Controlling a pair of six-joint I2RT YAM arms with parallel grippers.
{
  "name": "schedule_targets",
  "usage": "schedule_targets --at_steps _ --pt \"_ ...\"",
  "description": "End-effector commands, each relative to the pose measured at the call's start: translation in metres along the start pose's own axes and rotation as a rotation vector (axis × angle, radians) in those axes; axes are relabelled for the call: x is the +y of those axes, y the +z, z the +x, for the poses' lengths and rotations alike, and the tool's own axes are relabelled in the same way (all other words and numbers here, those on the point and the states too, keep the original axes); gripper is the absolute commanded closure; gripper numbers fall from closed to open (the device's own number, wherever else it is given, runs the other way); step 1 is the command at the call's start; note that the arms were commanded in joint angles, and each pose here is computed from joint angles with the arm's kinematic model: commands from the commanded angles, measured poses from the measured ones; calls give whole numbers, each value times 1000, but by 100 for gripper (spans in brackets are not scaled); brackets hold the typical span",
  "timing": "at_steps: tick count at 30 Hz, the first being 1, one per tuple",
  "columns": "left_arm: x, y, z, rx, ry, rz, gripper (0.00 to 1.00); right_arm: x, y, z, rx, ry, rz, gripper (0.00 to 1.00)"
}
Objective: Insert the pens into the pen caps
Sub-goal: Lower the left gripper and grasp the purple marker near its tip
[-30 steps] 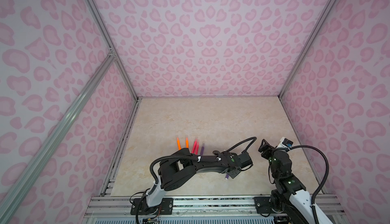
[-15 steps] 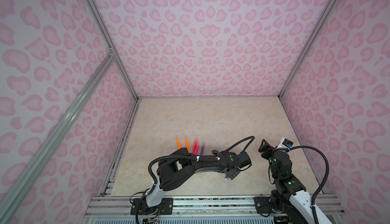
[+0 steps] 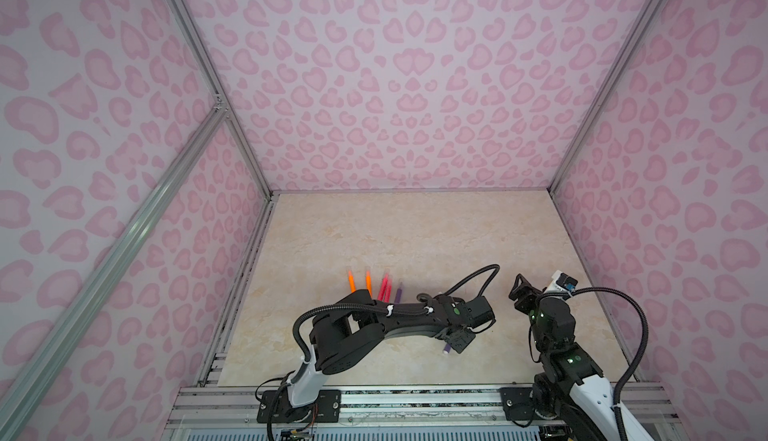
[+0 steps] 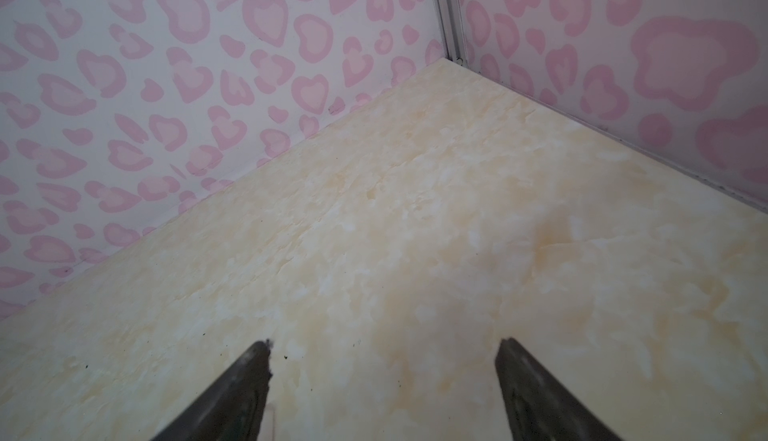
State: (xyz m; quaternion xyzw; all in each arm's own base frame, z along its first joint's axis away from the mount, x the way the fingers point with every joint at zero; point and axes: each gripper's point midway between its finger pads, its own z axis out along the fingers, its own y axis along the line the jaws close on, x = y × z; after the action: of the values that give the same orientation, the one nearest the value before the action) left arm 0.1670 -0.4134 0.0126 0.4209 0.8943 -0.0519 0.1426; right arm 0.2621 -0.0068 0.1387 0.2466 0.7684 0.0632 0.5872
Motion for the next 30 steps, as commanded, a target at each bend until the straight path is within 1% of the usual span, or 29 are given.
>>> schedule_targets --at_steps 1,12,19,22,27,30 --pt "9 10 25 103 4 -28 68 -2 1 4 7 -6 4 14" --pt "14 18 27 122 -6 -35 69 -2 0 4 6 -6 3 14" --pt "14 16 27 121 -4 -33 77 -2 0 4 4 -4 1 14" --pt "16 14 26 118 -5 -42 76 -2 0 3 3 -4 -1 14" --pt "26 11 26 112 8 -110 72 -2 0 4 4 -3 -1 14" --pt "26 11 27 115 18 -122 70 -2 0 4 4 -4 0 14"
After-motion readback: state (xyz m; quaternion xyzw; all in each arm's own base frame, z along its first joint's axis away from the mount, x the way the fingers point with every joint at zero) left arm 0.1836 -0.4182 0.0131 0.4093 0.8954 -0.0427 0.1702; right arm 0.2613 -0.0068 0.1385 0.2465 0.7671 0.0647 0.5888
